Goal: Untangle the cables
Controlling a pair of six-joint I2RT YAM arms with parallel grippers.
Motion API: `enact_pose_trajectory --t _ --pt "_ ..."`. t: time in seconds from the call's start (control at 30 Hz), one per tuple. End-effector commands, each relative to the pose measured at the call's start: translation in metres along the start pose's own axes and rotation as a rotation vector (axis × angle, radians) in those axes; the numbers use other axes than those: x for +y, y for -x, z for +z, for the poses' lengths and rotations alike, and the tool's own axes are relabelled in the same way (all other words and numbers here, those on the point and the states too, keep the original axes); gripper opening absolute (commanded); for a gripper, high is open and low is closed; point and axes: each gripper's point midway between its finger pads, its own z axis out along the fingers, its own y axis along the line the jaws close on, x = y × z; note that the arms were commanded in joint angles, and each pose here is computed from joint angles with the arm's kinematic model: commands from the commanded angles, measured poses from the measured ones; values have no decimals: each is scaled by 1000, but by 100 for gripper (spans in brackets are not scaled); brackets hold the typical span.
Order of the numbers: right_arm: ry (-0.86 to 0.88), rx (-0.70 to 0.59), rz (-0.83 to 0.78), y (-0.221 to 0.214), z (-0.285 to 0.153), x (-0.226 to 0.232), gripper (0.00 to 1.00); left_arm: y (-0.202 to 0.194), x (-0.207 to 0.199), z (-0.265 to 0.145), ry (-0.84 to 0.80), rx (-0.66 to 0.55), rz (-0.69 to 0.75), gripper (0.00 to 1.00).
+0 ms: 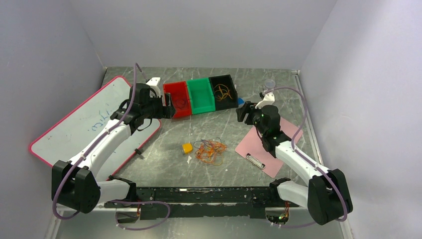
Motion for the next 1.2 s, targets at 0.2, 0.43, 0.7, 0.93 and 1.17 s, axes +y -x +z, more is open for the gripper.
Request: enact_pose_trajectory --t 0.2,0.43,0.7,0.93,1.17 --pt "-21 -86 16 9 -5 -5 70 12 3 -1 4 -45 14 81" --pt "-1 -82 -2 8 -7 -2 70 12 2 -2 1 -45 12 81" --pt "46 -50 -26 2 -8 5 70 13 2 -3 0 -50 11 81" --pt "56 -54 -34 1 -10 6 70 13 3 -3 1 -51 12 81" --pt "52 -46 -30 -2 -9 5 70 13 3 -2 0 -49 11 81"
